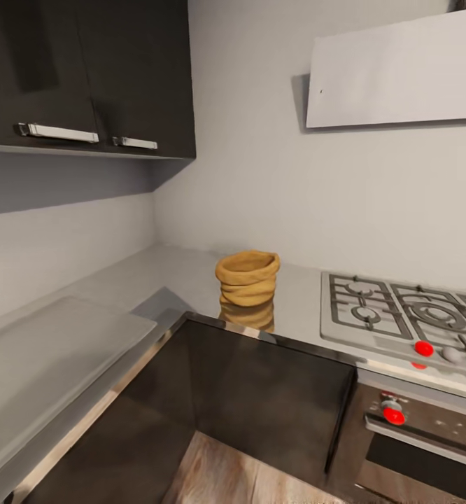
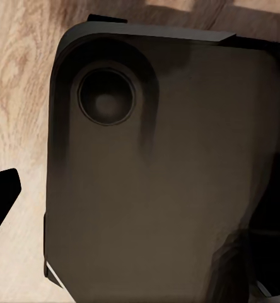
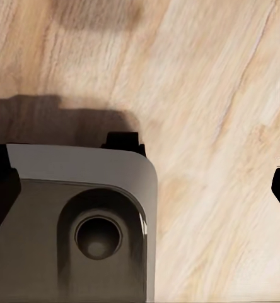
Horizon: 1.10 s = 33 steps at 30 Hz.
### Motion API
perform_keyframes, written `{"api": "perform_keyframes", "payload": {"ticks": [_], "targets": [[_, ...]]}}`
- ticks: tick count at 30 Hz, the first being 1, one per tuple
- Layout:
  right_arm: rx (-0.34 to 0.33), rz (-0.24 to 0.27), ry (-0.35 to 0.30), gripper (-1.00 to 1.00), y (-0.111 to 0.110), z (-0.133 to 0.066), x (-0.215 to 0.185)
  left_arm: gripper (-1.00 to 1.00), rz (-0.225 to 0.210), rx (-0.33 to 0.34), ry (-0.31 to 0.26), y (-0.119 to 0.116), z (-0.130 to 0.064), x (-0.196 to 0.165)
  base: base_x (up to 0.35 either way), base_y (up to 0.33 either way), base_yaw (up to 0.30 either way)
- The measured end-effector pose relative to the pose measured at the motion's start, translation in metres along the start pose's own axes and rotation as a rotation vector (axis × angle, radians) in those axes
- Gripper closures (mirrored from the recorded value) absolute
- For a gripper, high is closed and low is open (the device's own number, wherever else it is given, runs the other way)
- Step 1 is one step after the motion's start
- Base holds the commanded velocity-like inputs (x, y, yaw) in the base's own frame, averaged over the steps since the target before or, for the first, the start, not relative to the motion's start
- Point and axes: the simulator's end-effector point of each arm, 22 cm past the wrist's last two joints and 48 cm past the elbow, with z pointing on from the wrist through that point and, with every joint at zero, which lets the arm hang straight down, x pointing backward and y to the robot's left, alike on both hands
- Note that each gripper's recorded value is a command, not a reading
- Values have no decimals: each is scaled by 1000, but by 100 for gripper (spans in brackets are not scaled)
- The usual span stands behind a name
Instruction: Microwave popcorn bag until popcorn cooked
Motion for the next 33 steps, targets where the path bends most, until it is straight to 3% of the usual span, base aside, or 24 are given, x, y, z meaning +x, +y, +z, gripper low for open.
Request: {"api": "perform_keyframes", "payload": {"ticks": [15,33], "targets": [[4,0,1,-100,-3,0,0,-100,0,0,0,-1,0,0,0,174,-14],[5,0,4,-100,-4,0,1,-100,4,1,0,0,0,0,32,9,0]]}}
